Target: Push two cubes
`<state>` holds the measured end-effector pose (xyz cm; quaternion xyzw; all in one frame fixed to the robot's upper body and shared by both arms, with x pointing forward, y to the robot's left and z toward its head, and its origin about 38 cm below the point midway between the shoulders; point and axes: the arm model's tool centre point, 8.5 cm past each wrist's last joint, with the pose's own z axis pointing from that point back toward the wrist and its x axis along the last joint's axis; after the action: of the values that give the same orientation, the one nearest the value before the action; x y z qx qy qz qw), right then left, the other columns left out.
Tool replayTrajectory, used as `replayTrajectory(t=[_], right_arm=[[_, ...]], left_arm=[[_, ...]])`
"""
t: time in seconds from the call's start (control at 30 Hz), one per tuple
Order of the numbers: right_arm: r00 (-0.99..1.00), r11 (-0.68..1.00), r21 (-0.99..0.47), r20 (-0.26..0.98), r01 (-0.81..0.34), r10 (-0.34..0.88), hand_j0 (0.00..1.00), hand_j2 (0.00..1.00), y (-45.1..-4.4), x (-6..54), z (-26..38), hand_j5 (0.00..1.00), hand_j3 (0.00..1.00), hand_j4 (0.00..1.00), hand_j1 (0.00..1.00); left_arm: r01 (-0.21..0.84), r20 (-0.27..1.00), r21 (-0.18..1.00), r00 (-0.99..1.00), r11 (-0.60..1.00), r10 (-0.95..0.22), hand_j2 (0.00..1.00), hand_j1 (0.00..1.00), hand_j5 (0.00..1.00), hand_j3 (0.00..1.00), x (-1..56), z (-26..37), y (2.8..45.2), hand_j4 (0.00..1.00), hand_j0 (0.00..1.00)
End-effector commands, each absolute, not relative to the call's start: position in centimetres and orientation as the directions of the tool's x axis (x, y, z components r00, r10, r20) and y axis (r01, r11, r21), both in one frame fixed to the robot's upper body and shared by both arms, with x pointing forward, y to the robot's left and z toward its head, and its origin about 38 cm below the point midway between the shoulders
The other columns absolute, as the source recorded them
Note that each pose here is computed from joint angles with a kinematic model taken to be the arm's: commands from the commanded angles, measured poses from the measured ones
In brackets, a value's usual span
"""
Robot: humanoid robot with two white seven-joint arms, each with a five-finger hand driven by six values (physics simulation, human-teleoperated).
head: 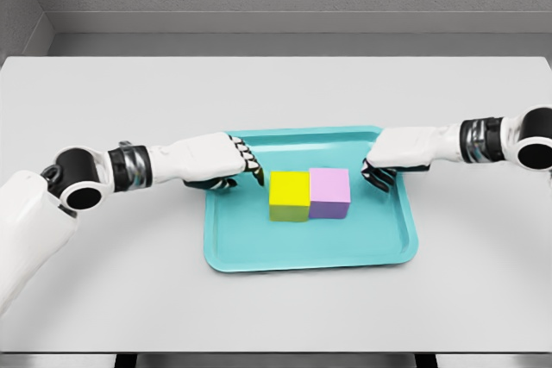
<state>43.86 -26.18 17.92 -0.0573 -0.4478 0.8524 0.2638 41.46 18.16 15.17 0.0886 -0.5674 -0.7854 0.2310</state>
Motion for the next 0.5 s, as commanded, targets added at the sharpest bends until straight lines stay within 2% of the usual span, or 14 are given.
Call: replayTrajectory(t=[0.0, 0.1, 0.17, 0.23, 0.27, 0.3, 0.33, 0.37, 0.4, 0.47], right_arm=[[-0.843, -0.457, -0.79, 0.135, -0.408, 0.521, 0.11, 0.11, -27.0, 44.1, 18.1, 0.11, 0.11, 0.11, 0.11], [-0.835, -0.452, -0.808, 0.087, -0.378, 0.544, 0.12, 0.12, -28.1, 45.3, 20.5, 0.12, 0.12, 0.12, 0.12], [-0.781, -0.429, -0.808, 0.061, -0.404, 0.621, 0.14, 0.14, -30.8, 47.3, 21.8, 0.14, 0.14, 0.14, 0.14], [-0.763, -0.419, -0.816, 0.04, -0.398, 0.646, 0.14, 0.14, -31.7, 48.2, 23.1, 0.14, 0.14, 0.14, 0.14], [-0.75, -0.413, -0.819, 0.032, -0.399, 0.661, 0.14, 0.14, -32.3, 48.7, 23.7, 0.14, 0.14, 0.14, 0.14], [-0.746, -0.411, -0.821, 0.027, -0.396, 0.665, 0.17, 0.17, -32.5, 48.9, 24.0, 0.17, 0.17, 0.17, 0.17], [-0.738, -0.407, -0.819, 0.028, -0.404, 0.675, 0.26, 0.26, -32.9, 49.0, 23.9, 0.26, 0.26, 0.26, 0.26], [-0.721, -0.4, -0.818, 0.027, -0.414, 0.692, 0.61, 0.61, -33.6, 49.2, 24.0, 0.61, 0.61, 0.61, 0.61], [-0.702, -0.39, -0.816, 0.027, -0.426, 0.711, 1.0, 1.0, -34.5, 49.4, 24.0, 1.0, 1.0, 1.0, 1.0], [-0.687, -0.384, -0.813, 0.028, -0.438, 0.726, 1.0, 1.0, -35.3, 49.4, 23.9, 1.0, 1.0, 1.0, 1.0]], left_arm=[[0.268, 0.132, 0.935, -0.872, -0.234, -0.472, 0.62, 0.62, 0.62, 0.62, 41.6, 15.7, 19.0, 0.62, 0.62], [0.271, 0.127, 0.935, -0.86, -0.23, -0.494, 0.62, 0.62, 0.62, 0.62, 41.9, 17.0, 21.5, 0.62, 0.62], [0.272, 0.122, 0.937, -0.844, -0.221, -0.522, 0.62, 0.62, 0.62, 0.62, 42.1, 18.5, 24.0, 0.62, 0.62], [0.273, 0.107, 0.939, -0.809, -0.208, -0.579, 0.63, 0.63, 0.63, 0.63, 42.3, 20.4, 28.0, 0.63, 0.63], [0.276, 0.107, 0.942, -0.789, -0.193, -0.605, 0.65, 0.65, 0.65, 0.65, 42.2, 21.4, 29.9, 0.65, 0.65], [0.265, 0.11, 0.951, -0.775, -0.162, -0.623, 0.76, 0.76, 0.76, 0.76, 42.3, 22.5, 31.0, 0.76, 0.76], [0.255, 0.117, 0.958, -0.758, -0.127, -0.641, 0.92, 0.92, 0.92, 0.92, 42.2, 22.8, 31.9, 0.92, 0.92], [0.245, 0.133, 0.966, -0.738, -0.079, -0.662, 1.0, 1.0, 1.0, 1.0, 42.0, 23.1, 33.0, 1.0, 1.0], [0.255, 0.144, 0.964, -0.734, -0.072, -0.664, 1.0, 1.0, 1.0, 1.0, 41.8, 22.8, 33.1, 1.0, 1.0], [0.282, 0.162, 0.957, -0.721, -0.071, -0.674, 1.0, 1.0, 1.0, 1.0, 41.6, 21.7, 33.5, 1.0, 1.0]])
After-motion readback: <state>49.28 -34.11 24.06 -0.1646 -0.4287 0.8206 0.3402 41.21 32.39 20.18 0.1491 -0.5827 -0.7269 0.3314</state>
